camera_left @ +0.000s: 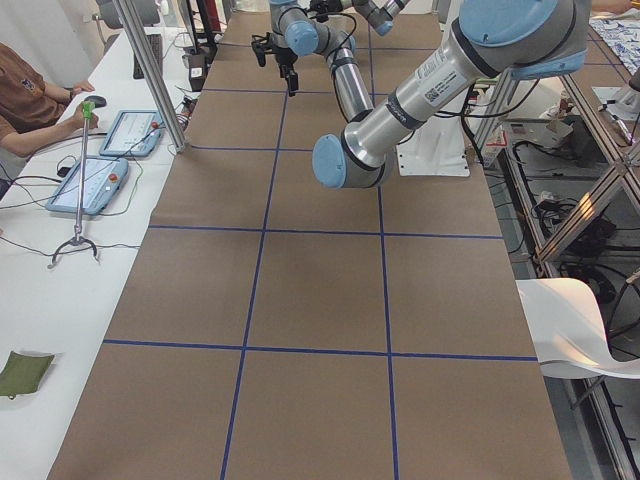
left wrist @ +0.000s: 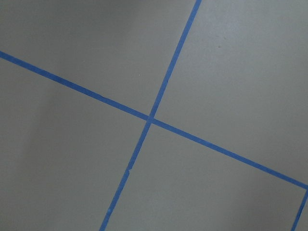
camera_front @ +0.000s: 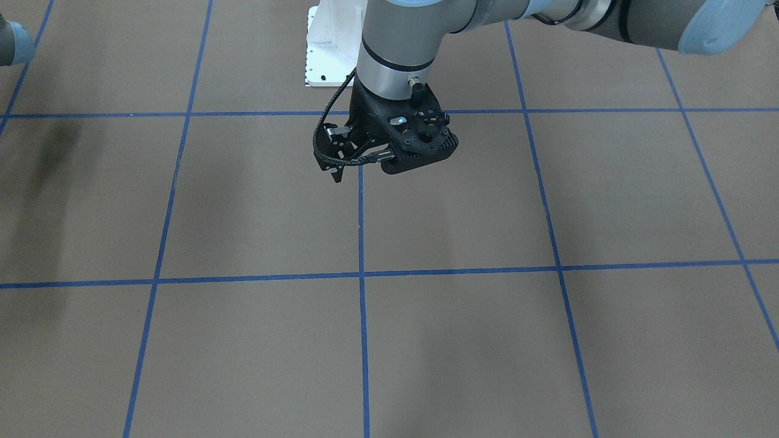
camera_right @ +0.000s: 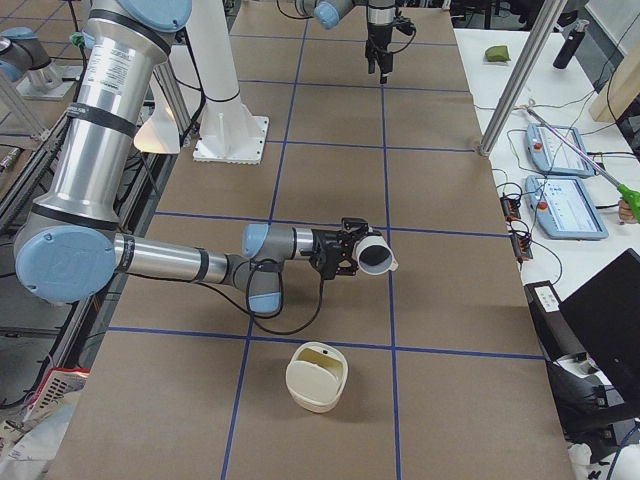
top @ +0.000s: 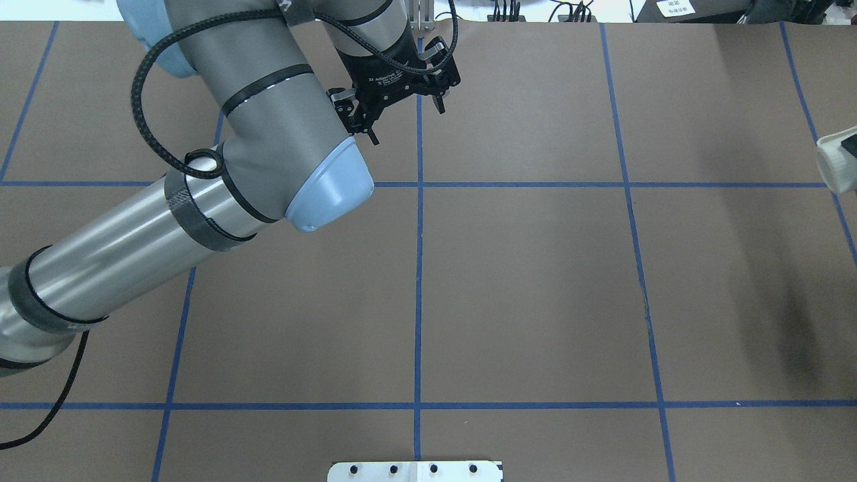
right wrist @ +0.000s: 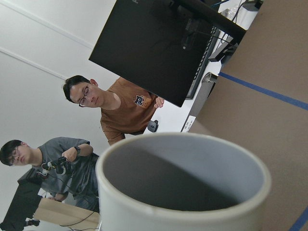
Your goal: Left arm hands cup to right arm to dump lemon
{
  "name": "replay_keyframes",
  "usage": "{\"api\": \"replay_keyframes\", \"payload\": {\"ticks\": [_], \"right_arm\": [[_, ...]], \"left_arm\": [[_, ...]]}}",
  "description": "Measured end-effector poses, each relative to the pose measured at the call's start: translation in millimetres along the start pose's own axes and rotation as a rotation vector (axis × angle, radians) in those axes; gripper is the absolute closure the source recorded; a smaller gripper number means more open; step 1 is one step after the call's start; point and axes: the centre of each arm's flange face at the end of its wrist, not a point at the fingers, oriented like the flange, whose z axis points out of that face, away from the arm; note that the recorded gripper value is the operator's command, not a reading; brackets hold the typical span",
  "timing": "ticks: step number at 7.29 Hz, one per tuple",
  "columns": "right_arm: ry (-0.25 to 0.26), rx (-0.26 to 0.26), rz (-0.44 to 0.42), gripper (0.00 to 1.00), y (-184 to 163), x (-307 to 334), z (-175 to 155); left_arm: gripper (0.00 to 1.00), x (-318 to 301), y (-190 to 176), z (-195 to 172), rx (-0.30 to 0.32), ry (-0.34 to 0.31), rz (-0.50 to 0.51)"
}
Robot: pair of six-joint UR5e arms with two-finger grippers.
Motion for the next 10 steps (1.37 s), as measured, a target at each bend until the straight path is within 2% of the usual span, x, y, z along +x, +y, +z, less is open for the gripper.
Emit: {"api": "replay_keyframes", "payload": {"ticks": [3,4,5,7,10], "right_arm": [[0.014,-0.027,-0.354,0.56,75.2,-83.9,98.6],[0.022,-0.036,-0.454,0.56,113.5,-114.5,123.6],[0.037,-0.025,-0.538,0.56,172.0,-154.4,146.3],[0.094,0.026,-0.660,0.55,293.5,-238.4,161.9],[0.148,0.102,-0.788,0.54,395.3,-283.2,145.9]], "left_arm": [[0.00,-3.6,-23.6,4.1,0.017,-0.036,-0.010],[0.00,-2.3,-24.9,2.7,0.020,-0.036,-0.010],[0.00,0.7,-24.5,1.4,0.021,-0.034,-0.010],[0.00,20.1,-29.0,7.5,0.016,-0.057,-0.018],[0.00,59.7,-24.1,2.3,-0.009,-0.137,0.008]]}}
